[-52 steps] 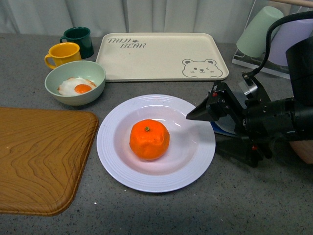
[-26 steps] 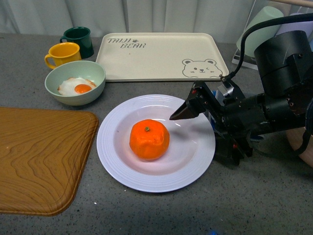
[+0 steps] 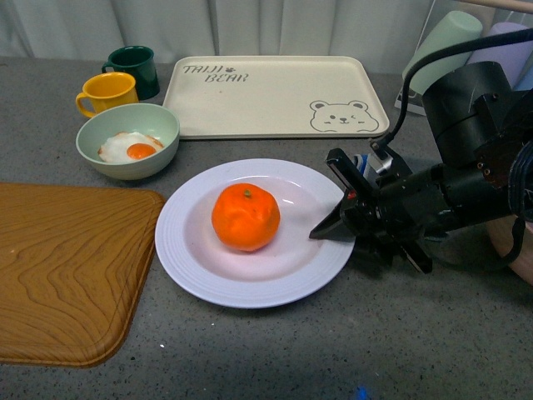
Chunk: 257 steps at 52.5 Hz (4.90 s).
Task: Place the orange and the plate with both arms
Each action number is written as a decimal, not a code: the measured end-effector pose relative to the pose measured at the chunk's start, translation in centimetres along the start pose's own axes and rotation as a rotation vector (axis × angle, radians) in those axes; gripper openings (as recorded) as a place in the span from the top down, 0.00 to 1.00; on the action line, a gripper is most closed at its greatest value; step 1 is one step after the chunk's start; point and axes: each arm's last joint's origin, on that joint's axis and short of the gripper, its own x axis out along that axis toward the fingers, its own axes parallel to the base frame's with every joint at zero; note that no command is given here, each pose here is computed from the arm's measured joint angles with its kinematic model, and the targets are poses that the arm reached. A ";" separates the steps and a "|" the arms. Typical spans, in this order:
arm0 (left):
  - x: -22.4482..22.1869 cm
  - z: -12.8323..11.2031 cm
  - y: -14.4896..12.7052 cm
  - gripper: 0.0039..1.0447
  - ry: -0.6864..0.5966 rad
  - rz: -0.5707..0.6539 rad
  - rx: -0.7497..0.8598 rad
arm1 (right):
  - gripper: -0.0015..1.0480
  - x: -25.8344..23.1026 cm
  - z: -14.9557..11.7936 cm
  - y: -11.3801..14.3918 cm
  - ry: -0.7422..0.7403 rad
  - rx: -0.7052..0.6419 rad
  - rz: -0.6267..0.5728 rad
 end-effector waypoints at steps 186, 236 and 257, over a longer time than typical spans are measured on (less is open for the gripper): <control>0.0 0.0 0.0 0.06 0.000 0.000 0.000 | 0.99 -20.1 -10.6 -1.0 -1.348 -0.820 -0.366; 0.0 0.0 0.0 0.06 0.001 0.000 0.000 | 0.99 -22.0 -18.1 -2.7 -1.353 -0.820 -0.365; 0.0 0.0 0.0 0.06 0.001 0.000 0.000 | 0.99 -22.6 -19.6 -2.7 -1.366 -0.824 -0.360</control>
